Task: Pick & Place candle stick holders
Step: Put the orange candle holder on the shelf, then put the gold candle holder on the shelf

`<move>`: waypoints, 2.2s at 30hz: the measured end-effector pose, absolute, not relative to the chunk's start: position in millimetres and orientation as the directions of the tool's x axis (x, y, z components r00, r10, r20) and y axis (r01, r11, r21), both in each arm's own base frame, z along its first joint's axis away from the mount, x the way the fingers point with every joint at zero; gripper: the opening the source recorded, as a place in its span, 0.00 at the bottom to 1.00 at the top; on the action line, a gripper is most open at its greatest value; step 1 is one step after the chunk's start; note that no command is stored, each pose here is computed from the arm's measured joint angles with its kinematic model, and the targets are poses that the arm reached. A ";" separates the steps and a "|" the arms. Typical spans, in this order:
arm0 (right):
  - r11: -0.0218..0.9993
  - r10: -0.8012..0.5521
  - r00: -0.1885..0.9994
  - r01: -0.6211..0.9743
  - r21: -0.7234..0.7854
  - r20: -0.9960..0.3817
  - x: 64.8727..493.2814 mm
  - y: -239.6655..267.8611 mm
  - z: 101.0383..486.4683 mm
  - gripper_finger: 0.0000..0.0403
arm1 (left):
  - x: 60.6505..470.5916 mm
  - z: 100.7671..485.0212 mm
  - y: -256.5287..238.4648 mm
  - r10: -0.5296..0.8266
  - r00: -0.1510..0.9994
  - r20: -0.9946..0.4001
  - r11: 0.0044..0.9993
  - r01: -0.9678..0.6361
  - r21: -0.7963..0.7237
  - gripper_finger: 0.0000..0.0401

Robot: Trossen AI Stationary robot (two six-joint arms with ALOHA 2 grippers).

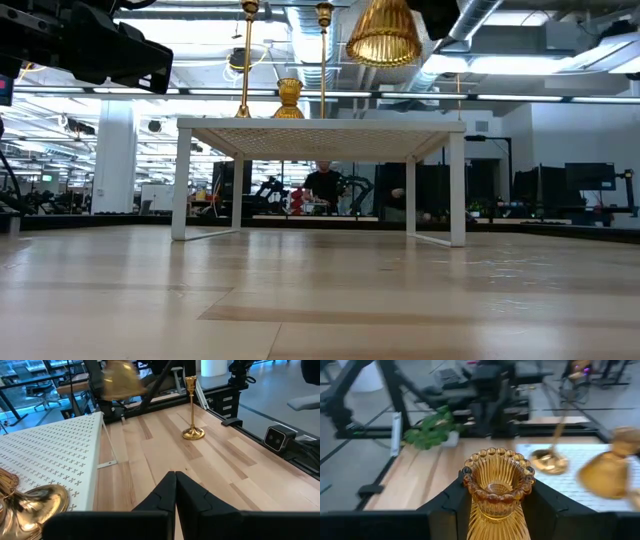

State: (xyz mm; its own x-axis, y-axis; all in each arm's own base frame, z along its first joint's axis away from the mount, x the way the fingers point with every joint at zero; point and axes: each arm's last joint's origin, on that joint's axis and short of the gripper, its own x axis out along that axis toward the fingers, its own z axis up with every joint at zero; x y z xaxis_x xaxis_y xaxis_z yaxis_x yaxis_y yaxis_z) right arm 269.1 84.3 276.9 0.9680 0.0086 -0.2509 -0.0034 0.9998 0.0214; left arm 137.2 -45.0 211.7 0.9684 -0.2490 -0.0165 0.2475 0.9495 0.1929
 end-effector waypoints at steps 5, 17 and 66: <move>0.995 -0.091 0.961 0.096 0.006 -0.260 270.0 54.8 281.0 0.32 | 137.2 211.7 -45.0 -0.249 0.968 -0.017 0.950 0.247 0.193 0.02; 0.944 -0.311 0.899 0.329 0.007 -0.308 274.3 -11.7 276.0 0.32 | 137.2 211.7 -45.0 -0.249 0.968 -0.017 0.950 0.247 0.193 0.02; 0.967 -0.247 0.934 0.256 0.005 -0.258 241.1 -4.8 305.1 0.63 | 137.4 211.8 -45.1 -0.250 0.968 -0.015 0.953 0.249 0.175 0.02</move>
